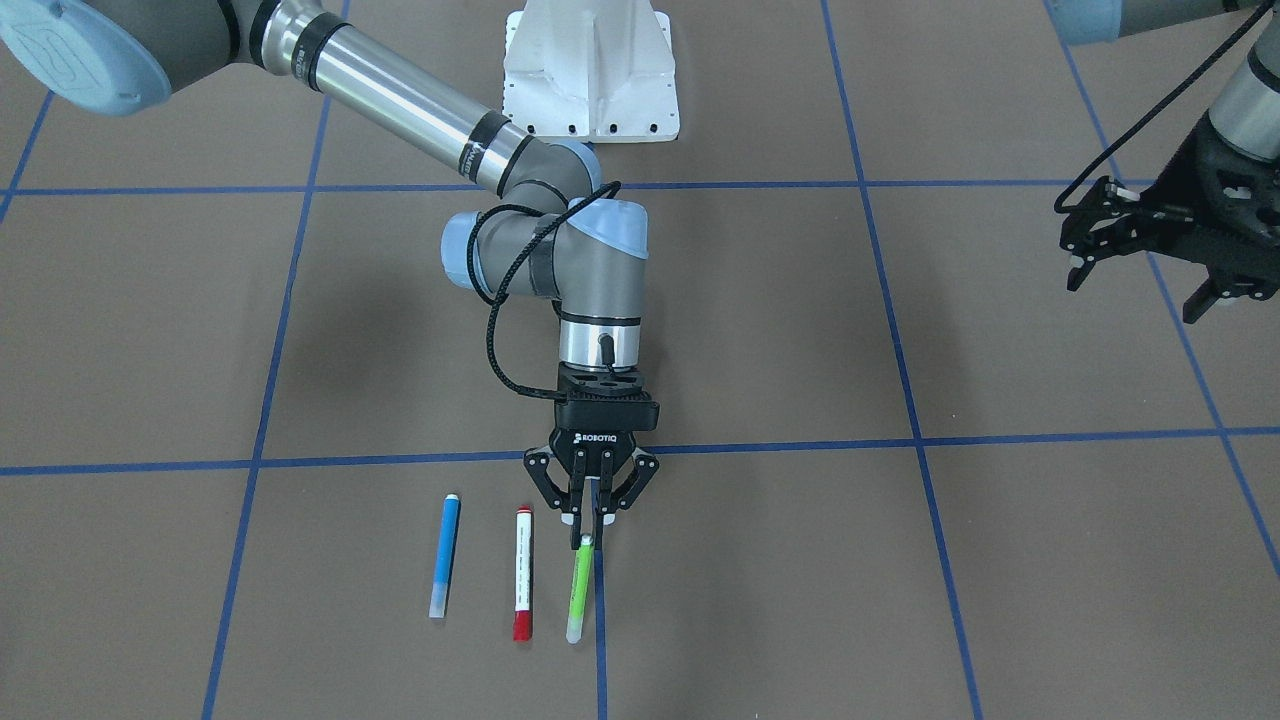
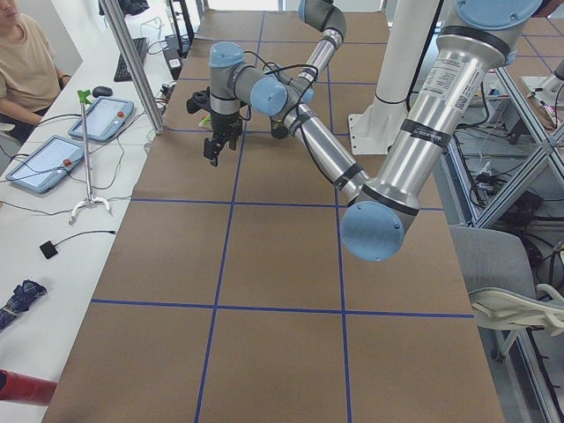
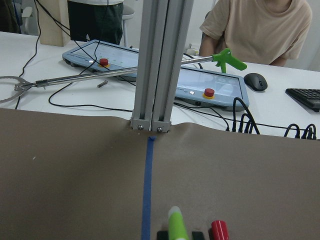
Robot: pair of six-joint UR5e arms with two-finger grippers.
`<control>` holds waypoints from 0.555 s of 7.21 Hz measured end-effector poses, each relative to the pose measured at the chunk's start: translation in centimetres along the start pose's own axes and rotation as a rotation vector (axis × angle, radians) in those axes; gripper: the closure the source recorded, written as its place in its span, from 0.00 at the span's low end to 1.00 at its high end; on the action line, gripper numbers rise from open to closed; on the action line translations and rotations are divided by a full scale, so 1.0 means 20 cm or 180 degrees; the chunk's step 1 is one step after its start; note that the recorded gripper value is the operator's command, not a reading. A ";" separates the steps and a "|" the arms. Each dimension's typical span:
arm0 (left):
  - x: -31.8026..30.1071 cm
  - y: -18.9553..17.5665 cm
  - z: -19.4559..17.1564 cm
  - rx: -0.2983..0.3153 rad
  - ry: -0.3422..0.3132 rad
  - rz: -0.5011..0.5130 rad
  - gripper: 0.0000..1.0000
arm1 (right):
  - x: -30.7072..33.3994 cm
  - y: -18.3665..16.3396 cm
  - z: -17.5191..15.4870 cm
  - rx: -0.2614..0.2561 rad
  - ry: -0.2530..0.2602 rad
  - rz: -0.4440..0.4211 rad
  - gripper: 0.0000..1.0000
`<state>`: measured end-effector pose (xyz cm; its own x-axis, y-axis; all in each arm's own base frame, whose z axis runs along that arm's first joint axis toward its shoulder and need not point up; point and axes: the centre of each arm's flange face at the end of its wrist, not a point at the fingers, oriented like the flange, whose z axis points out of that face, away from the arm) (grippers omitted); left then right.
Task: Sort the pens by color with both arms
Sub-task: 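Carry the green pen beside the red-capped marker and lower it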
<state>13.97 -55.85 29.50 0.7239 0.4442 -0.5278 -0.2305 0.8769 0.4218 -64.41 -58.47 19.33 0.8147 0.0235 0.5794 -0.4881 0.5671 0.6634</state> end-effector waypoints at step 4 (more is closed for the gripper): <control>0.00 -0.01 0.00 0.0000 0.0000 0.0000 0.00 | -0.02 0.04 -0.02 -0.0041 -0.0035 -0.0015 0.02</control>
<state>14.04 -56.01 29.43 0.7239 0.4442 -0.5279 -0.2306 0.8769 0.4217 -64.97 -57.77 19.48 0.8135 0.0118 0.5814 -0.4801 0.5778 0.6600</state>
